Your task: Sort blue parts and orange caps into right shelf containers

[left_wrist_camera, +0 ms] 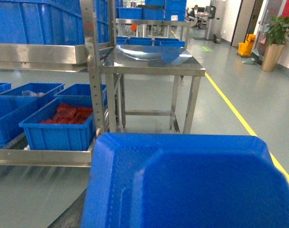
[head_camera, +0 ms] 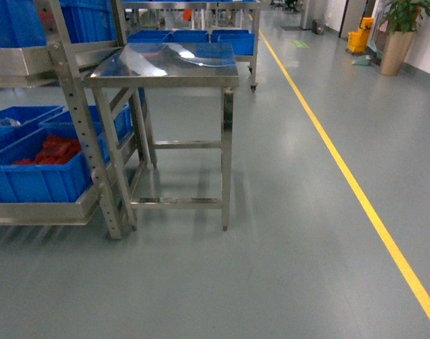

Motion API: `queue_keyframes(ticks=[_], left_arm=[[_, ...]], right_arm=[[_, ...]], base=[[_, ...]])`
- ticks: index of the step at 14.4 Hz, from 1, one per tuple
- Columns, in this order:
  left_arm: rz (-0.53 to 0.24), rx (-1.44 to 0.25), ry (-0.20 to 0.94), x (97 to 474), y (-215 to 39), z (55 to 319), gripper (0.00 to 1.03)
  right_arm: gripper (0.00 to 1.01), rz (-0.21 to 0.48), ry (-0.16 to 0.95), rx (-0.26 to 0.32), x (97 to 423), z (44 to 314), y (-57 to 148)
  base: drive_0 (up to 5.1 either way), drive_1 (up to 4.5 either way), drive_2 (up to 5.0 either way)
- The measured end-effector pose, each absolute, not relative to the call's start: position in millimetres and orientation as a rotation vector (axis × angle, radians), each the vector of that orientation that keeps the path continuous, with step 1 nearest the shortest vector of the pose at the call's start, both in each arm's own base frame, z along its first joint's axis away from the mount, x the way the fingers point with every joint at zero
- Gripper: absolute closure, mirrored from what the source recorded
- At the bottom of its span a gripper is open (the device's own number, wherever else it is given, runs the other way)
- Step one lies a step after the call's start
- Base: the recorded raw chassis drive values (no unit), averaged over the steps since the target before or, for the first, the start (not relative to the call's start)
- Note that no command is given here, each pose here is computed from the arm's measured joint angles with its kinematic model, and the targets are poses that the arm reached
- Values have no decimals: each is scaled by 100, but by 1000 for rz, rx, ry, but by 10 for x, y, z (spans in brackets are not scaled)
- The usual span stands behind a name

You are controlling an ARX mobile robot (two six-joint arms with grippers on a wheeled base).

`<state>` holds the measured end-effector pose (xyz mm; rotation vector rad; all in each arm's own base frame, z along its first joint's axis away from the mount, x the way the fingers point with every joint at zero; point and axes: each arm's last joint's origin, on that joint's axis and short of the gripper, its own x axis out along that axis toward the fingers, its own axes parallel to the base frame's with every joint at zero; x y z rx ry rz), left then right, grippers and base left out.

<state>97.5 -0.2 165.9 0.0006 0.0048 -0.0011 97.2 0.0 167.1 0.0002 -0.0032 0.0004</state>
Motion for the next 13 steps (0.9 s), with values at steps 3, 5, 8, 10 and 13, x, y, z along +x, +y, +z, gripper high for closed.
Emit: queue_keyframes(ticks=[3, 5, 8, 10, 13], left_arm=[[-1, 1, 2, 975, -2, 1661, 60], [-1, 1, 5, 975, -2, 1659, 60], [0, 1, 3, 975, -1, 1660, 60], [-1, 1, 2, 975, -2, 1661, 60], [-1, 1, 6, 975, -2, 1657, 60]], right_arm=[[56, 0, -4, 0, 972, 1672, 0], [56, 0, -5, 0, 972, 1673, 0], [56, 0, -6, 0, 972, 1673, 0], [56, 0, -6, 0, 972, 1674, 0], [56, 0, 0, 0, 972, 1668, 0]], base=[[-6, 421, -434], [-6, 421, -433], [-16, 412, -444], [-13, 418, -444], [4, 435, -428]])
